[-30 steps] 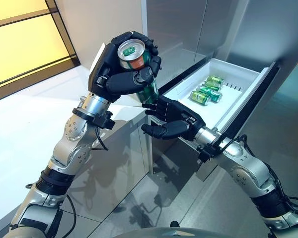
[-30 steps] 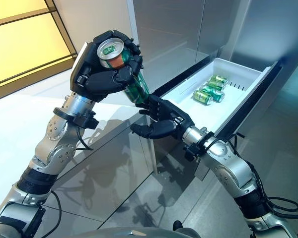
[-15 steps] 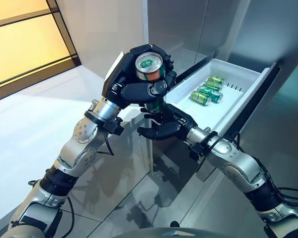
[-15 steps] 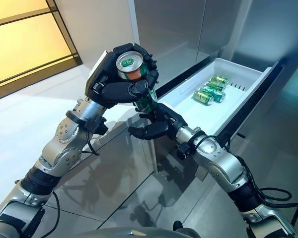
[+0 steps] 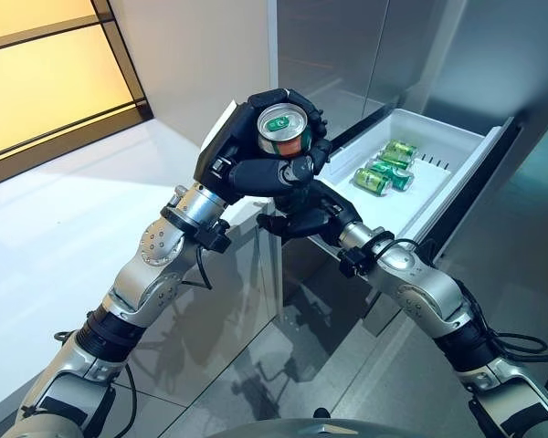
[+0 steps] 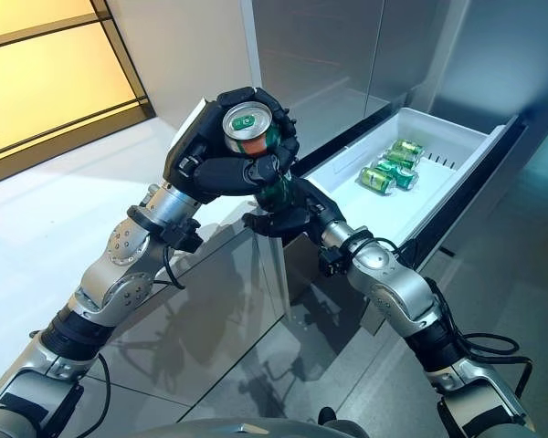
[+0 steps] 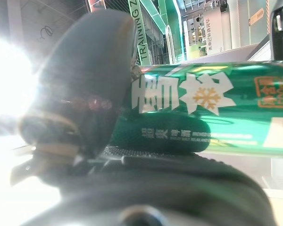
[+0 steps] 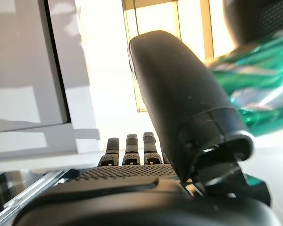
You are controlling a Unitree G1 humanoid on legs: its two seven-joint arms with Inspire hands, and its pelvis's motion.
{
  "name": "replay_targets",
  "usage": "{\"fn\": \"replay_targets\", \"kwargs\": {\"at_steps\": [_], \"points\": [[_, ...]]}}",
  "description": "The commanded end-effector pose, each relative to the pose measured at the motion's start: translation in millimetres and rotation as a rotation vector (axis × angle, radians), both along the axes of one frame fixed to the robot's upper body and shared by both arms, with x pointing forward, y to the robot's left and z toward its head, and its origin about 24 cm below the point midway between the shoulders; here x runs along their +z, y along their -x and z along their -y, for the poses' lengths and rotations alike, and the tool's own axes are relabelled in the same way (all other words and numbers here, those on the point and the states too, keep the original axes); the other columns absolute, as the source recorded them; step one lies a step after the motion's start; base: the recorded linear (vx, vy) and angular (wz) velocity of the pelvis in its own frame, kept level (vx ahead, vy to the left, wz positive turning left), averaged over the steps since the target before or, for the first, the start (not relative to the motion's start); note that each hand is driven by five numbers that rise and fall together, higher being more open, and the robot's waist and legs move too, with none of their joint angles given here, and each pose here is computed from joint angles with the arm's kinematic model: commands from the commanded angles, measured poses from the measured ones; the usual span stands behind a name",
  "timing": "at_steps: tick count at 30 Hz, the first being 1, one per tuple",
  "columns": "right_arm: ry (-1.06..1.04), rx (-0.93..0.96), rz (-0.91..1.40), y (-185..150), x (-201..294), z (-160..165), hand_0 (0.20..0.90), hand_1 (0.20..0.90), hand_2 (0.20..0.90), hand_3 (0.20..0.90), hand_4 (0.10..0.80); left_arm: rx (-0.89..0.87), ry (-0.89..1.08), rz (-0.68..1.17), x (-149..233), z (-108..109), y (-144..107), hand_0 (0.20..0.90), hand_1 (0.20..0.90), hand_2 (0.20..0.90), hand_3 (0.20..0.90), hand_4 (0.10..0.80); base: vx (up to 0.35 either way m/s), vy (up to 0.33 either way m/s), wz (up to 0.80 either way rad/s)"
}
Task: Put drinks into fridge and close the fridge
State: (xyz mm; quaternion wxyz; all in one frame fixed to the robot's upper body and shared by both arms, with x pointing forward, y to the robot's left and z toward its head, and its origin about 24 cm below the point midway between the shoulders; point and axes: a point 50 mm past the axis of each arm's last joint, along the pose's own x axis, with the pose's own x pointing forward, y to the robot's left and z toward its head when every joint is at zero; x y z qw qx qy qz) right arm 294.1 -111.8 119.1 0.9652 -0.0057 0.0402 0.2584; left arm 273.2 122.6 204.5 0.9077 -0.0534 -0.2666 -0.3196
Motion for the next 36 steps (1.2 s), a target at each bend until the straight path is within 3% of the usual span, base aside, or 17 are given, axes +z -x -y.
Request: {"fn": "replay_targets", "kwargs": {"at_steps": [1, 20, 36], "points": [[-0.14, 0.027, 0.215, -11.7, 54.3, -15.2, 0.9, 0.9, 0.9, 0.9, 0.8, -0.097, 0.114, 0.387, 80.1, 13.2, 20.4, 0.3, 0.3, 0.3, 0.2, 0.1, 0.0, 0.0, 0.0], [-0.169, 0.197, 0.423, 8.2, 97.9, -18.9, 0.9, 0.9, 0.9, 0.9, 0.8, 0.012, 0.049, 0.322, 67.4, 3.9, 5.1, 0.3, 0.3, 0.3, 0.2, 0.1, 0.0, 0.0, 0.0], [-0.168, 0.249, 0.431, 12.9, 106.5, -18.7, 0.9, 0.9, 0.9, 0.9, 0.8, 0.054, 0.044, 0.275, 60.2, 0.0, -2.4, 0.3, 0.3, 0.3, 0.2, 0.1, 0.001, -0.002, 0.0]]}}
